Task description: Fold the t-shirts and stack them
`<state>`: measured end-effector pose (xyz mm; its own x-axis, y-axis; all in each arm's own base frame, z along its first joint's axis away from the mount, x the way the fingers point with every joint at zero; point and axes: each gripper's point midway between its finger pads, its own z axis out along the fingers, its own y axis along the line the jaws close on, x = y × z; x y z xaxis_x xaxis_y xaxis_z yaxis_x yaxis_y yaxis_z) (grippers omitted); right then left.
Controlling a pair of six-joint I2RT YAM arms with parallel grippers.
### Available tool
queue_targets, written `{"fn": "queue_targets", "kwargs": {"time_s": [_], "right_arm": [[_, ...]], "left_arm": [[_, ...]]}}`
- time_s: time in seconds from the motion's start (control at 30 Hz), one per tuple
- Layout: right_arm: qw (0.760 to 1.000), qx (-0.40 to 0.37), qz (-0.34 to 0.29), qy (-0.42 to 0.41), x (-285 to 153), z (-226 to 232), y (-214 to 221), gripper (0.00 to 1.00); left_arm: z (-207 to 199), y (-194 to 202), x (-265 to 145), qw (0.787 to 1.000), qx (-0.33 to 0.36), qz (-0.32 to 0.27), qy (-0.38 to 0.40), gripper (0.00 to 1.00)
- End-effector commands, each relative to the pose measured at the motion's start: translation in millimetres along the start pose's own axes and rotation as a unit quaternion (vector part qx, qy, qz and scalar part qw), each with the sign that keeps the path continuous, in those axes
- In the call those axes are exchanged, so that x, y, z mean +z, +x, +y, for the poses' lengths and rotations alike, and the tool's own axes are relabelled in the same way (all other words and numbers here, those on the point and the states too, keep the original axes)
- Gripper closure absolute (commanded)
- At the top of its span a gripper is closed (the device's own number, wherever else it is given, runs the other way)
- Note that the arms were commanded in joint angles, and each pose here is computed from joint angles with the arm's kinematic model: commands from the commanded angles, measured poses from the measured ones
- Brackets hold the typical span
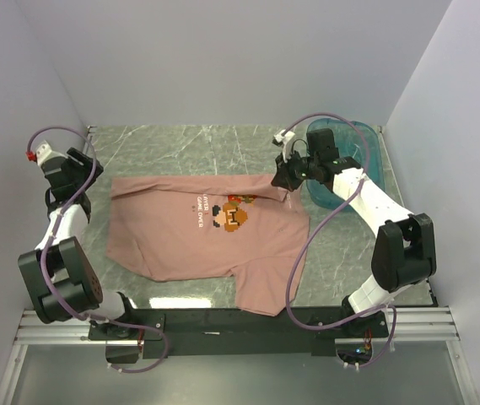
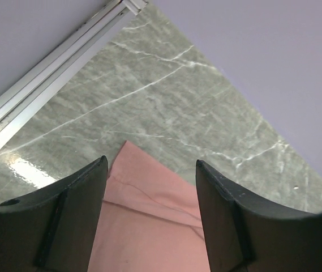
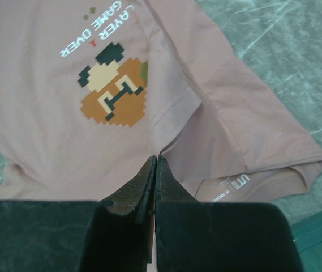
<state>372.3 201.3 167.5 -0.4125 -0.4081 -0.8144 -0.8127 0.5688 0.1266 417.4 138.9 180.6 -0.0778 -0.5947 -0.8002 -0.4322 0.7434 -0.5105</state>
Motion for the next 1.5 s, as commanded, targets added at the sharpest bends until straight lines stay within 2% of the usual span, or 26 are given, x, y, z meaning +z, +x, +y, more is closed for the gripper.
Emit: {"fn": "queue_targets", "kwargs": {"time_s": [0.0, 0.1, 0.27, 0.37, 0.4, 0.5, 0.57, 0.6, 0.73, 0.83, 0.9, 1.1, 1.2, 1.47], "right_arm": [[0.999, -0.031, -0.012, -0.034, -6, 8, -13, 1.00], [0.997, -0.043, -0.001, -0.060, -7, 18, -6, 1.00], [0.989, -0.082, 0.065, -0.109, -11, 41, 31, 0.99], [0.982, -0.113, 0.101, -0.111, -19, 45, 54, 0.79], [0.981, -0.123, 0.103, -0.109, -21, 44, 55, 0.64], [0.983, -0.127, 0.099, -0.086, -29, 38, 45, 0.49], [0.986, -0.117, 0.090, -0.074, -29, 34, 32, 0.45], [0.987, -0.111, 0.088, -0.078, -26, 34, 28, 0.45], [0.992, -0.046, 0.091, -0.071, -2, 26, 17, 0.45], [0.988, 0.032, 0.138, -0.063, 35, 13, 32, 0.47], [0.986, 0.062, 0.143, -0.054, 48, 6, 23, 0.48], [0.979, 0.109, 0.173, -0.018, 90, -16, 28, 0.48], [0.975, 0.127, 0.185, 0.006, 106, -29, 34, 0.48], [0.970, 0.135, 0.200, 0.012, 122, -28, 45, 0.48]], "left_arm": [[-17, -13, -12, 0.999, -0.016, -0.012, 0.028, 0.32], [-27, -15, -21, 0.999, -0.023, -0.009, 0.049, 0.32], [-52, -22, -49, 0.995, -0.030, -0.008, 0.100, 0.32], [-69, -15, -68, 0.990, -0.028, 0.014, 0.135, 0.32], [-75, -10, -72, 0.989, -0.021, 0.026, 0.147, 0.31], [-84, 6, -86, 0.986, -0.005, 0.061, 0.156, 0.31], [-98, 15, -97, 0.981, 0.020, 0.075, 0.178, 0.31], [-96, 25, -102, 0.980, 0.038, 0.091, 0.173, 0.28], [-110, 38, -126, 0.973, 0.103, 0.098, 0.182, 0.27], [-112, 36, -144, 0.972, 0.141, 0.072, 0.173, 0.27], [-100, 41, -146, 0.975, 0.151, 0.066, 0.152, 0.27], [-90, 36, -155, 0.979, 0.154, 0.038, 0.127, 0.26], [-88, 37, -154, 0.980, 0.151, 0.042, 0.124, 0.26], [-84, 36, -152, 0.982, 0.146, 0.039, 0.109, 0.26]]}}
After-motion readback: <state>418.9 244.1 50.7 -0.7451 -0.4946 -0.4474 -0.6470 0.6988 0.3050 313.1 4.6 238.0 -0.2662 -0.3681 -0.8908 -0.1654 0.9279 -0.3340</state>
